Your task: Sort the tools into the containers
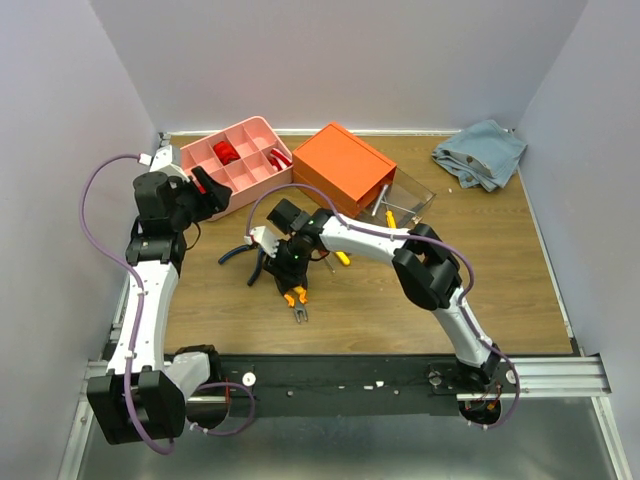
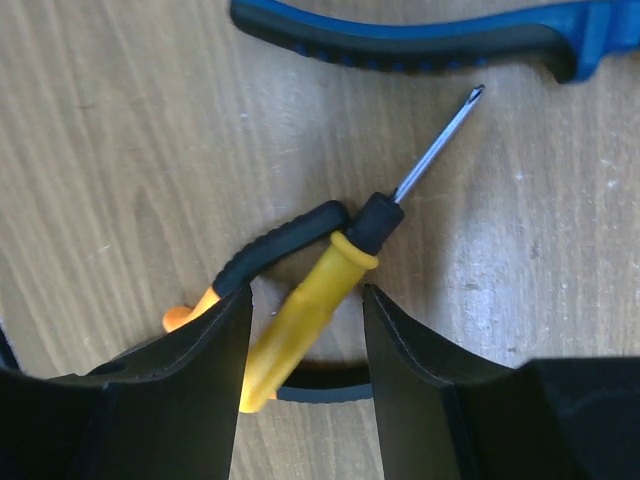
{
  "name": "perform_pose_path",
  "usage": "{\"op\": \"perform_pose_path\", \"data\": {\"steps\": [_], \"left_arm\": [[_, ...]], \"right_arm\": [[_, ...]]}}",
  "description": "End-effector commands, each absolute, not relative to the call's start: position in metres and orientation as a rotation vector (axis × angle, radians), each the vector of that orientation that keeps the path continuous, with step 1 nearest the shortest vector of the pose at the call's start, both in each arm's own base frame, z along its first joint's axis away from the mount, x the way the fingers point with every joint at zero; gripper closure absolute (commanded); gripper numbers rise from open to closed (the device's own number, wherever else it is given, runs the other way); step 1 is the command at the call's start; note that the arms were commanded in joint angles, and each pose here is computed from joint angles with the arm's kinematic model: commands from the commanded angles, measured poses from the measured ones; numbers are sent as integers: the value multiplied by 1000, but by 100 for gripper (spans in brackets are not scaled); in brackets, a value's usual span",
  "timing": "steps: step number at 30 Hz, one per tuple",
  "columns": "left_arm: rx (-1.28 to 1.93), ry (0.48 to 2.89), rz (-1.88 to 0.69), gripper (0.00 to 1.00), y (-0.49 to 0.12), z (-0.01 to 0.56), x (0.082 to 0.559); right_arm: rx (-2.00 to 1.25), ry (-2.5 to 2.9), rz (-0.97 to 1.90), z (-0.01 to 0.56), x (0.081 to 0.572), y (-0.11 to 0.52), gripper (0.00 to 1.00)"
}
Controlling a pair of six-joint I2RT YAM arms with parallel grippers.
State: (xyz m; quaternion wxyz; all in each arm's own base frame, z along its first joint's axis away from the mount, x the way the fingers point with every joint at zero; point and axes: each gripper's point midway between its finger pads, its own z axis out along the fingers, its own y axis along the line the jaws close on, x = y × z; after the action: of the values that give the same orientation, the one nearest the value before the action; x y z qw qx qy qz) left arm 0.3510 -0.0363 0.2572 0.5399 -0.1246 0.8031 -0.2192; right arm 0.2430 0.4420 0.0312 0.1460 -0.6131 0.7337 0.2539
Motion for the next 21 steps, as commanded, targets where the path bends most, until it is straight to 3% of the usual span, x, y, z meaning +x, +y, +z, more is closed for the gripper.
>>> {"op": "perform_pose_path", "data": {"steps": [1, 6, 12, 16, 21], "left_arm": [[-312, 1902, -481, 28, -28, 257, 346], [-319, 1903, -484, 28, -27, 255, 347], [-327, 1900, -505, 29, -29, 256, 351], [-324, 1895, -513, 31, -29, 261, 355], [-402, 1888, -457, 33, -14, 255, 367]], "right_arm": [[-1698, 2142, 603, 22, 261, 445, 44], [-1668, 2136, 495, 17, 276, 441, 50], [-1710, 2136, 488, 16, 271, 433, 78], [-1629, 2059, 497, 81, 281, 428, 99], [-1369, 2079, 590, 168, 297, 389, 99]]}}
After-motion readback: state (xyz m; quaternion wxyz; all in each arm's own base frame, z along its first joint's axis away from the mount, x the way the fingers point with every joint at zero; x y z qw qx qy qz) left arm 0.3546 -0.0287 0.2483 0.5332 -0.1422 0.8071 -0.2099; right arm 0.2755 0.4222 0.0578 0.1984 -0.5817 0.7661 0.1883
